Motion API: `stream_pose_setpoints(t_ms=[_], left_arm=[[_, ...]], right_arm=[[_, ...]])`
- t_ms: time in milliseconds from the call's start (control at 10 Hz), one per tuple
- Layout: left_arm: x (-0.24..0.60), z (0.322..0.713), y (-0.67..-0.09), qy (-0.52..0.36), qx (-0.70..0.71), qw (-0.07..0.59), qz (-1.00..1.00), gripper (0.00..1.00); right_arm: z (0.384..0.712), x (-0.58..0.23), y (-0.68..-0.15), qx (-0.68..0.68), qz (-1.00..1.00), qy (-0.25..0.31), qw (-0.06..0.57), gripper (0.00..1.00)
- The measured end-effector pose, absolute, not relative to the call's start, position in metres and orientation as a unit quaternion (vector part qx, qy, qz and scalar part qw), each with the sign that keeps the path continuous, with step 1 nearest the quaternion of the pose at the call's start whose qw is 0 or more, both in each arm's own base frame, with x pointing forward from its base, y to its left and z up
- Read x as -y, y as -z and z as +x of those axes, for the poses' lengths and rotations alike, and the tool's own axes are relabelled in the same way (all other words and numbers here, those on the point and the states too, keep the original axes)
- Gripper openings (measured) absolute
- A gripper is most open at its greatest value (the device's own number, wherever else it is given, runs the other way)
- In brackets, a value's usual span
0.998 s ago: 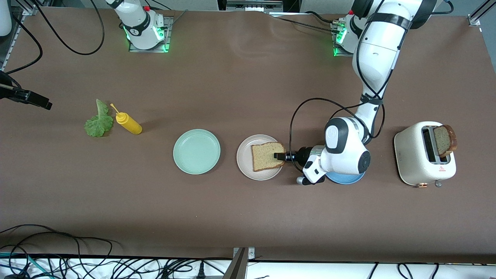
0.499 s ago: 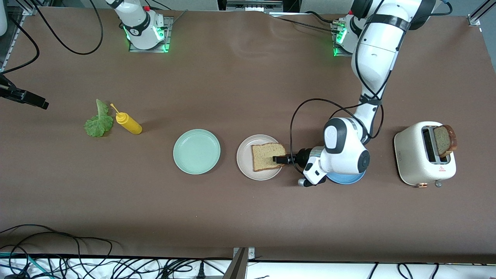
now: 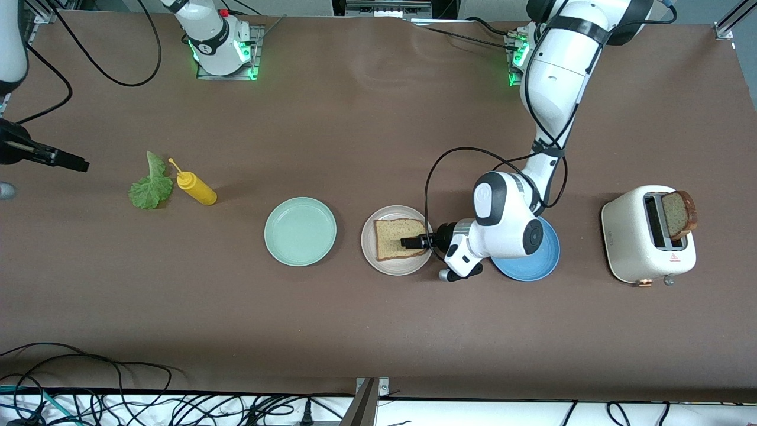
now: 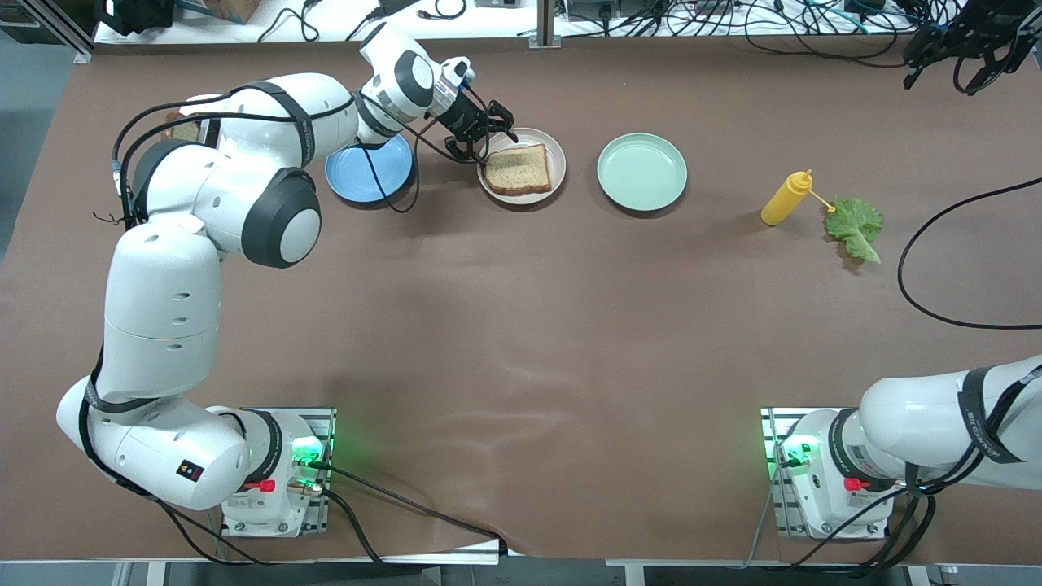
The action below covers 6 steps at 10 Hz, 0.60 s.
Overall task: Make sandwich on beige plate with both arms
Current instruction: 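Raise the left gripper toward the toaster while the right gripper reaches the lettuce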
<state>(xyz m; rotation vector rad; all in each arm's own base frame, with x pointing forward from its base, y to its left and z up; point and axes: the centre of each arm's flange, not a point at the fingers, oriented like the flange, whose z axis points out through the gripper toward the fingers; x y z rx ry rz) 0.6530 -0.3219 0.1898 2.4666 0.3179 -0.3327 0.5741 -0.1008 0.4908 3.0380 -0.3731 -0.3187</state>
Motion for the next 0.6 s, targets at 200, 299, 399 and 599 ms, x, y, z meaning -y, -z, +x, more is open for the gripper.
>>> stream_pose_setpoints(t_ms=[200,299,399,599], left_arm=[[0.306,0.668,-0.205,0.108,-0.128,0.317,0.934,1.0],[0.286,0.681,-0.228,0.092,-0.127,0.316,0.936,1.0],[0.261,0.691,-0.26,0.068,-0.102,0.287,0.95,1.0],[0.211,0.698,-0.337,0.024,-0.043,0.197,0.979,1.0]], right_arm=[[0.574,0.102,-0.465,0.121,0.984,0.124,0.031,1.0],[0.574,0.103,-0.449,0.12,0.984,0.13,0.03,1.0],[0.572,0.102,-0.431,0.119,0.984,0.132,0.029,1.0],[0.565,0.103,-0.394,0.118,0.984,0.133,0.029,1.0]])
